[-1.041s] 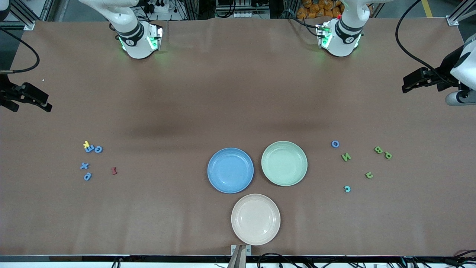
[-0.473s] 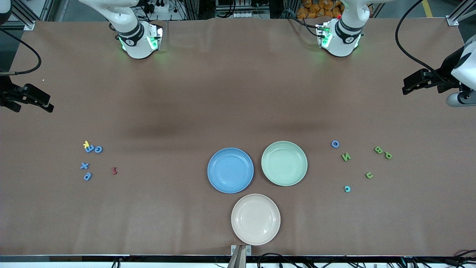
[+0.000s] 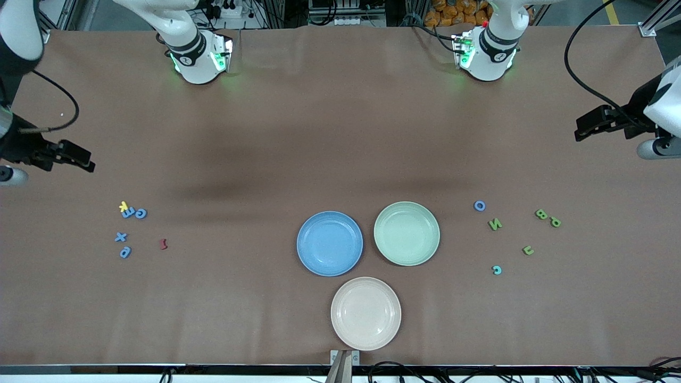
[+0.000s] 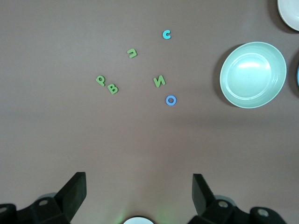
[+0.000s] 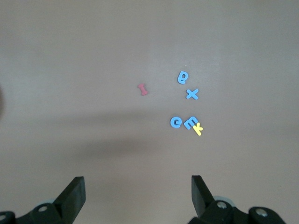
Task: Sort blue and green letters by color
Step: 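Reach the right gripper to blue letters while the left gripper reaches green ones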
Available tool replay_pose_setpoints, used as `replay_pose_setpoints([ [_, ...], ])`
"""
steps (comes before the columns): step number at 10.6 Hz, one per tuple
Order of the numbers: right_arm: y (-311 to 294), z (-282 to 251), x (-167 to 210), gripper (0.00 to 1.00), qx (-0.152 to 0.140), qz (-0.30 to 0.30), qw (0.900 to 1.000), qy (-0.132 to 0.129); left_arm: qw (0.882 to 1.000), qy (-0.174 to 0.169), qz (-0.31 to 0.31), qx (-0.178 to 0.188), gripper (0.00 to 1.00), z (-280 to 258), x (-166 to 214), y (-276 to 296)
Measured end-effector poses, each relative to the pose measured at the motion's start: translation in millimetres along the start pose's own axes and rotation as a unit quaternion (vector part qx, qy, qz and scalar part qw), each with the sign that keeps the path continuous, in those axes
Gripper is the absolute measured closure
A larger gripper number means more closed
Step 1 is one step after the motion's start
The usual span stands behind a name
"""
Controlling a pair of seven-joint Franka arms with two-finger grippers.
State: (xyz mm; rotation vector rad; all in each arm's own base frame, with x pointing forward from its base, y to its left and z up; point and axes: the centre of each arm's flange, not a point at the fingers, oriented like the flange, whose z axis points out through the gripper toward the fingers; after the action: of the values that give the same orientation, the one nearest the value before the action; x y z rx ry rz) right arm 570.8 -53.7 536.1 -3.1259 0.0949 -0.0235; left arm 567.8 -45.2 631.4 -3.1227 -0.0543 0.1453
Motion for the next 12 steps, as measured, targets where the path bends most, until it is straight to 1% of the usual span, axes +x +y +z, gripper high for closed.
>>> replay_pose_setpoints([
  [2,11,53,4,0.0,-0.001,0.002,1.0,0.009,1.0,0.001,-0.008,-0.003,0.0,21,20,-9],
  [3,14,79,6,0.0,0.0,0.005,1.0,0.003,1.0,-0.001,-0.003,-0.005,0.0,37,34,-18],
  [4,20,104,7,0.0,0.0,0.006,1.0,-0.008,1.0,-0.005,0.007,-0.008,0.0,56,48,-30],
  [5,26,131,9,0.0,0.0,0.006,1.0,-0.01,1.0,-0.002,0.017,-0.011,0.0,77,64,-46],
  [7,35,190,7,0.0,0.0,0.01,1.0,-0.006,0.999,0.016,0.039,-0.014,0.0,127,88,-72],
  [8,38,218,4,0.0,0.0,0.011,1.0,-0.007,0.999,0.025,0.045,-0.014,0.0,156,96,-77],
  [9,39,243,1,0.0,0.0,0.011,1.0,-0.003,0.998,0.035,0.045,-0.013,0.0,187,102,-80],
  [11,39,294,-7,0.0,-0.001,0.011,1.0,0.008,0.997,0.062,0.04,-0.012,0.0,255,107,-85],
  [12,39,312,-9,0.0,-0.002,0.011,1.0,0.011,0.997,0.062,0.041,-0.012,0.0,284,104,-86],
])
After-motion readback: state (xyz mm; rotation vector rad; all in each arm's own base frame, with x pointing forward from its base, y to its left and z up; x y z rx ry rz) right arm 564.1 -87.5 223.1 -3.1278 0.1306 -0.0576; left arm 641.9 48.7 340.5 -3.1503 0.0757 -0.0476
